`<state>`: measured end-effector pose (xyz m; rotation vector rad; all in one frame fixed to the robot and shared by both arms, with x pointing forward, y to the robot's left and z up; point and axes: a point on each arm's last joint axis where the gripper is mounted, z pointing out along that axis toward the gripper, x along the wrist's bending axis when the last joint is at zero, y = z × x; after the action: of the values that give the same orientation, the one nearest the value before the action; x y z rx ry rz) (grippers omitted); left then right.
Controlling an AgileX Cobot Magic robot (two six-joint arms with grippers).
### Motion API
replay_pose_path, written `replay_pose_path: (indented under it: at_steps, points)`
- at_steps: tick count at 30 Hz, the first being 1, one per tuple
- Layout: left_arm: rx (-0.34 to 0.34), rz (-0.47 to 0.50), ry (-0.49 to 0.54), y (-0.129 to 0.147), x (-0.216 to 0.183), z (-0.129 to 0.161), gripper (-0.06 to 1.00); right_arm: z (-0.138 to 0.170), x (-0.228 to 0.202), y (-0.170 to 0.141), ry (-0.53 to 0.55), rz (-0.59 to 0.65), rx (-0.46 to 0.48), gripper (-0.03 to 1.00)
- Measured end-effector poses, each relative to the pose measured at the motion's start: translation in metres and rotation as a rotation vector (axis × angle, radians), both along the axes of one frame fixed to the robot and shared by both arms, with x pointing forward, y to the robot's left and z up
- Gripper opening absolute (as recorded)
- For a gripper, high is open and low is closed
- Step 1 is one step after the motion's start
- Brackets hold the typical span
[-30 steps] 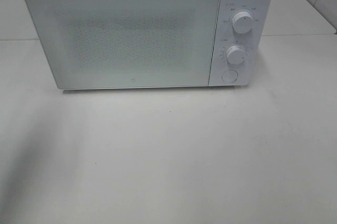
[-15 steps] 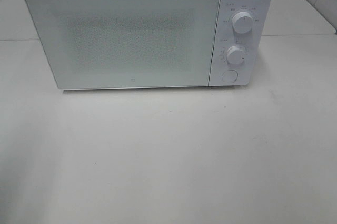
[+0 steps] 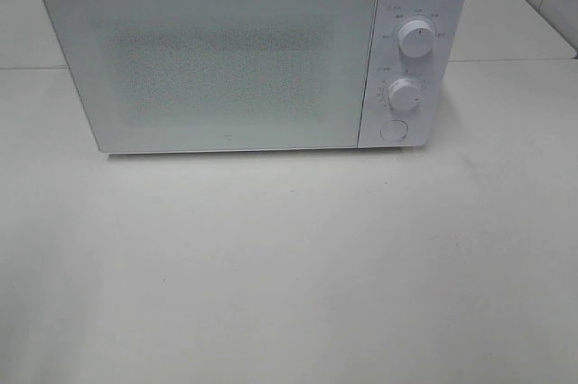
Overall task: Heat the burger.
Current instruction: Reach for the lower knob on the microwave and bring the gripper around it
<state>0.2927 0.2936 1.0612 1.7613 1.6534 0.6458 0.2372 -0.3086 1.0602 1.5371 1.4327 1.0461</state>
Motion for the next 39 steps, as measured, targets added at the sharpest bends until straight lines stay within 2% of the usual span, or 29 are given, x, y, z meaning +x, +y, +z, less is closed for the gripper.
replay_pose_path:
  at_steps: [1, 4, 15, 19, 20, 21, 22, 23, 25, 39]
  points:
    - [0.010, 0.001, 0.041, 0.001, -0.002, -0.006, 0.99, 0.000, 0.000, 0.000, 0.000, 0.000, 0.000, 0.76]
    - [0.027, -0.010, 0.073, 0.001, -0.004, -0.011, 0.99, 0.000, 0.000, 0.000, 0.000, 0.000, 0.000, 0.76]
    - [-0.001, -0.018, 0.064, -0.001, -0.006, -0.011, 0.99, 0.000, 0.000, 0.000, 0.000, 0.000, 0.000, 0.76]
    - [-0.014, 0.049, -0.007, 0.004, -0.017, -0.007, 0.99, 0.000, 0.000, 0.000, 0.000, 0.000, 0.000, 0.76]
    - [-0.022, 0.105, -0.080, 0.007, -0.028, -0.005, 0.99, 0.000, 0.000, 0.000, 0.000, 0.000, 0.000, 0.76]
    - [-0.022, 0.105, -0.080, 0.007, -0.028, -0.005, 0.99, 0.000, 0.000, 0.000, 0.000, 0.000, 0.000, 0.76]
    - [-0.027, 0.158, -0.158, 0.008, -0.040, -0.004, 0.99, 0.000, 0.000, 0.000, 0.000, 0.000, 0.000, 0.76]
    - [-0.027, 0.158, -0.158, 0.008, -0.040, -0.004, 0.99, 0.000, 0.000, 0.000, 0.000, 0.000, 0.000, 0.76]
    - [-0.031, 0.205, -0.271, 0.008, -0.059, -0.003, 0.99, 0.000, 0.000, 0.000, 0.000, 0.000, 0.000, 0.76]
    - [-0.038, 0.217, -0.295, 0.007, -0.063, -0.003, 0.99, 0.000, 0.000, 0.000, 0.000, 0.000, 0.000, 0.76]
